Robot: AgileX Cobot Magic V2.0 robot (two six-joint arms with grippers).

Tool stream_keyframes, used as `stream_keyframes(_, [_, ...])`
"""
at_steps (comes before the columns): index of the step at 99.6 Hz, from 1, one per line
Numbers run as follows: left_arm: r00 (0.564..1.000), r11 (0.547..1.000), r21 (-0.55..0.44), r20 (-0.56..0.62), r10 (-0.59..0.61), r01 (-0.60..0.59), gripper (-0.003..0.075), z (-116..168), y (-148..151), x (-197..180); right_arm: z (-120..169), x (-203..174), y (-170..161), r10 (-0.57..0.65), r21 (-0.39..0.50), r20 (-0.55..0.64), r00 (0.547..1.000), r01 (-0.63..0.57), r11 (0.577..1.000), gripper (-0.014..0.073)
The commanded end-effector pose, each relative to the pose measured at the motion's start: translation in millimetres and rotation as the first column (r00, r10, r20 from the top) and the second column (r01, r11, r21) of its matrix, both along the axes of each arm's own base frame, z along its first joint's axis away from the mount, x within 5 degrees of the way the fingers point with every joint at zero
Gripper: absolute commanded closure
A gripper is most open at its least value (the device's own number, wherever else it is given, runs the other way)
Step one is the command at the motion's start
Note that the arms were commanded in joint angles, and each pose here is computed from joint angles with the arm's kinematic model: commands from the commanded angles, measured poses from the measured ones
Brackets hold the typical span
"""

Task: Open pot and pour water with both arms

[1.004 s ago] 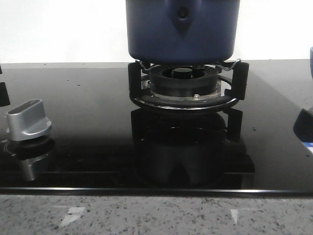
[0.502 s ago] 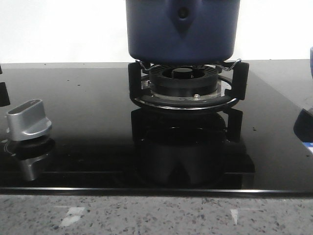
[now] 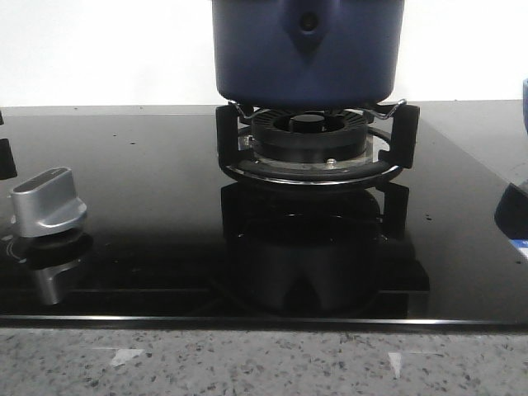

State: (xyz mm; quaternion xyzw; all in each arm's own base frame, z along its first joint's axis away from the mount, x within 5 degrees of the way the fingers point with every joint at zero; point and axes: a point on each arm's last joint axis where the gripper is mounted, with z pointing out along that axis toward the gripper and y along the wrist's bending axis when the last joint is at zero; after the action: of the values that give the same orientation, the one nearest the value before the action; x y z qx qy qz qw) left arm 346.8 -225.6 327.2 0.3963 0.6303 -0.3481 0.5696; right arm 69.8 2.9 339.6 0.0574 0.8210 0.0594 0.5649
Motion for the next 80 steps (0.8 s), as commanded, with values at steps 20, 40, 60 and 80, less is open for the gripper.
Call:
stream_keyframes(20, [0.999,0.99,-0.139,0.013,-0.029,0.031,0.0133,34.2,-4.1,-8.9,17.2,2.5,-0.3,0.0,-0.008,0.101,0.995,0.001,1.0,0.0193])
stream_keyframes(40, [0.999,0.989,-0.14,0.02,-0.049,0.051,0.0134,38.3,-17.0,-16.2,17.5,2.9,-0.3,-0.001,-0.008,0.109,0.994,0.002,1.0,0.0193])
stream_keyframes(60, [1.0,0.992,-0.128,0.013,-0.019,0.021,0.0136,37.1,-17.6,-14.6,17.8,3.0,-0.3,-0.001,-0.008,0.111,0.994,0.002,1.0,0.0193])
stream_keyframes(80, [1.0,0.991,-0.129,0.013,-0.021,0.022,0.0249,37.1,-17.7,-14.8,17.8,3.0,-0.3,-0.001,-0.008,0.111,0.994,0.002,1.0,0.0193])
